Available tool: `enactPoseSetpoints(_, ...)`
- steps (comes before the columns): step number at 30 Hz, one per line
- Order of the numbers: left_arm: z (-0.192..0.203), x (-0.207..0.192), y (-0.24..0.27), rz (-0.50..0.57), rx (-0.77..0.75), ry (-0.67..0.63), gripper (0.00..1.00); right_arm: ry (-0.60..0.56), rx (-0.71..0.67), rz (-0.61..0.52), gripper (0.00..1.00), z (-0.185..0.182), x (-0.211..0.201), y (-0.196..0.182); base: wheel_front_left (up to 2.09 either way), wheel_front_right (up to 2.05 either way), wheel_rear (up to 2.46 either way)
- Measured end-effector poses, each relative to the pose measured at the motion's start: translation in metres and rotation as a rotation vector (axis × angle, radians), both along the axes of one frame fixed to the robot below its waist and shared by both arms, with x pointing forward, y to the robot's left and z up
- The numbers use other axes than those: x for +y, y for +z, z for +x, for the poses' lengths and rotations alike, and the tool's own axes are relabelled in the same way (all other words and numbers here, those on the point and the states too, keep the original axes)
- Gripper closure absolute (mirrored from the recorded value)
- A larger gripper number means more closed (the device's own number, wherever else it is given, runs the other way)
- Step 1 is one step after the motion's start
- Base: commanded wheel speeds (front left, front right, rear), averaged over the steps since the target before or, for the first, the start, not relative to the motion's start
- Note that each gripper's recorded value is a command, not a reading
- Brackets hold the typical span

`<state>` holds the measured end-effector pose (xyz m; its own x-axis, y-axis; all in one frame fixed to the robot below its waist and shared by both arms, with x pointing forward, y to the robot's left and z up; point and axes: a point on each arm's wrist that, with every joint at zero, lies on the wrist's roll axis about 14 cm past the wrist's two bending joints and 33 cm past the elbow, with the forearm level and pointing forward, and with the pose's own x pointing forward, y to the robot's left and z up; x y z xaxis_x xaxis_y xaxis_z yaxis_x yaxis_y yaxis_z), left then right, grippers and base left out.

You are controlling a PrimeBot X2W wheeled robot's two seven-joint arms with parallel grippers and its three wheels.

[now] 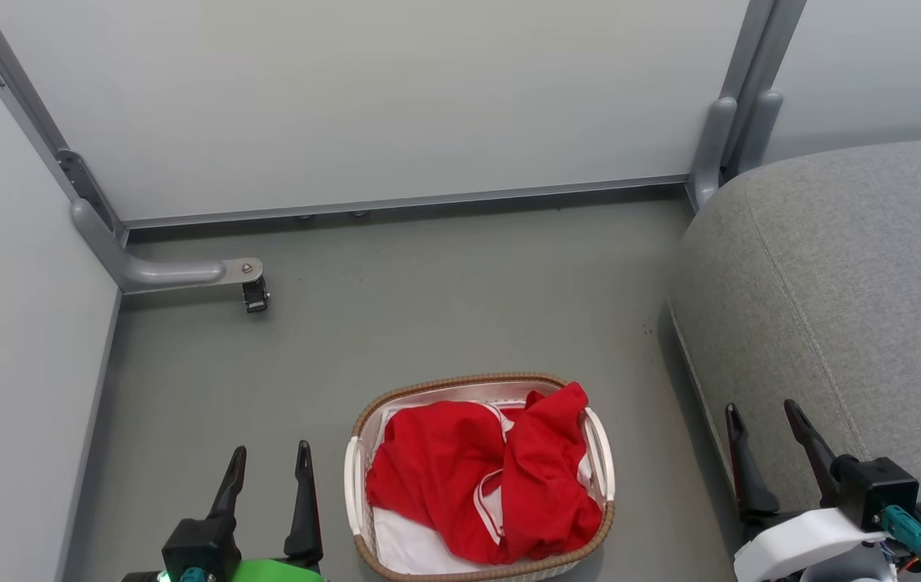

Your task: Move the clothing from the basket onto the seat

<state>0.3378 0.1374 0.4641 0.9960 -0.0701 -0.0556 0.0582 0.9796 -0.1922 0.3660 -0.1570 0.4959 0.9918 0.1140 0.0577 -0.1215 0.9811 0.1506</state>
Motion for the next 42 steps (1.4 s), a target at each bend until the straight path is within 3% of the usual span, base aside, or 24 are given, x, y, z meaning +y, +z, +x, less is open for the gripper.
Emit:
enactPoseSetpoints(32, 0.007, -0.002, -0.010, -0.006, 0.034, -0.007, 0.00, -0.006, 0.019, 0.002, 0.00, 0.009, -0.002, -0.007, 0.00, 0.00, 0.00)
enactPoseSetpoints(42, 0.045, -0.038, -0.027, 0.057, 0.061, -0.160, 0.00, -0.022, 0.012, 0.003, 0.00, 0.044, -0.007, -0.010, 0.00, 0.00, 0.00)
